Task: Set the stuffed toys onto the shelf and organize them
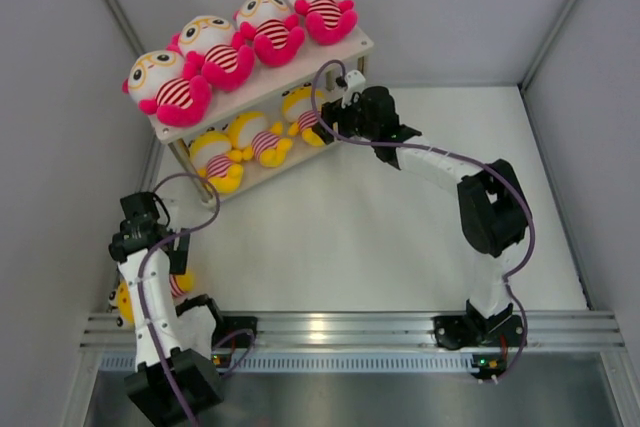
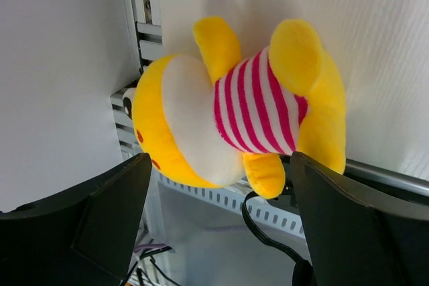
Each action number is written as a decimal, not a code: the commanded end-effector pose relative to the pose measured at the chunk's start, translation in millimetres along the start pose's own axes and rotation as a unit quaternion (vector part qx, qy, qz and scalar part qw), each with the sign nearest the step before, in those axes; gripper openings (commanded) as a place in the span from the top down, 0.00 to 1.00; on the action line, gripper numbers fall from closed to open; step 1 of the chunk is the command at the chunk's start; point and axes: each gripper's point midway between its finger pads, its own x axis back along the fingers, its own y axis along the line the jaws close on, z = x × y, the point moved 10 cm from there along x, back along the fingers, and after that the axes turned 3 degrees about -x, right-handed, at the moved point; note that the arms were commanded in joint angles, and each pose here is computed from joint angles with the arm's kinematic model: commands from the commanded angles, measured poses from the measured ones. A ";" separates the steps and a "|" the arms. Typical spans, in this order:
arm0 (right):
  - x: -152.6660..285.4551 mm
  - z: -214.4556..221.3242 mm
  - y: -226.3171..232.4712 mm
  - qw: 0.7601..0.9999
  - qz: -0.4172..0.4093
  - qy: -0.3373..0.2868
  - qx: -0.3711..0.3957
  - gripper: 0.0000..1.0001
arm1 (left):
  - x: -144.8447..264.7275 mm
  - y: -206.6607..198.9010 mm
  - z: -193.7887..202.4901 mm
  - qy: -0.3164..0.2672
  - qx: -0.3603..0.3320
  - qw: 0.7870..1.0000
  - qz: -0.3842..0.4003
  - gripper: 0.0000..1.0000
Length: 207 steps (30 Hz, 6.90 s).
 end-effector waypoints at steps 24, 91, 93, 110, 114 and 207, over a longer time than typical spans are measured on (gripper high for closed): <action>15.1 -23.8 -4.2 0.999 -0.019 -0.048 0.002 0.26 | -52.2 69.3 62.7 0.042 0.184 0.981 0.042 0.09; -42.4 118.9 317.6 0.890 -0.453 0.016 0.048 0.25 | 41.9 19.2 15.7 -0.283 0.046 0.929 0.235 1.00; -43.1 122.4 317.4 0.887 -0.458 0.020 0.047 0.62 | 41.3 18.2 16.2 -0.284 0.043 0.929 0.233 1.00; 51.8 73.8 194.1 0.879 -0.413 0.072 0.227 1.00 | 62.7 20.1 15.0 -0.288 0.034 0.939 0.184 0.16; 85.2 40.6 147.2 0.891 -0.362 0.068 0.266 1.00 | 60.6 23.6 10.9 -0.297 0.050 0.932 0.202 0.16; 36.8 10.8 -39.2 0.982 0.083 -0.139 -0.099 0.42 | 45.1 17.4 20.4 -0.266 0.033 0.939 0.214 0.14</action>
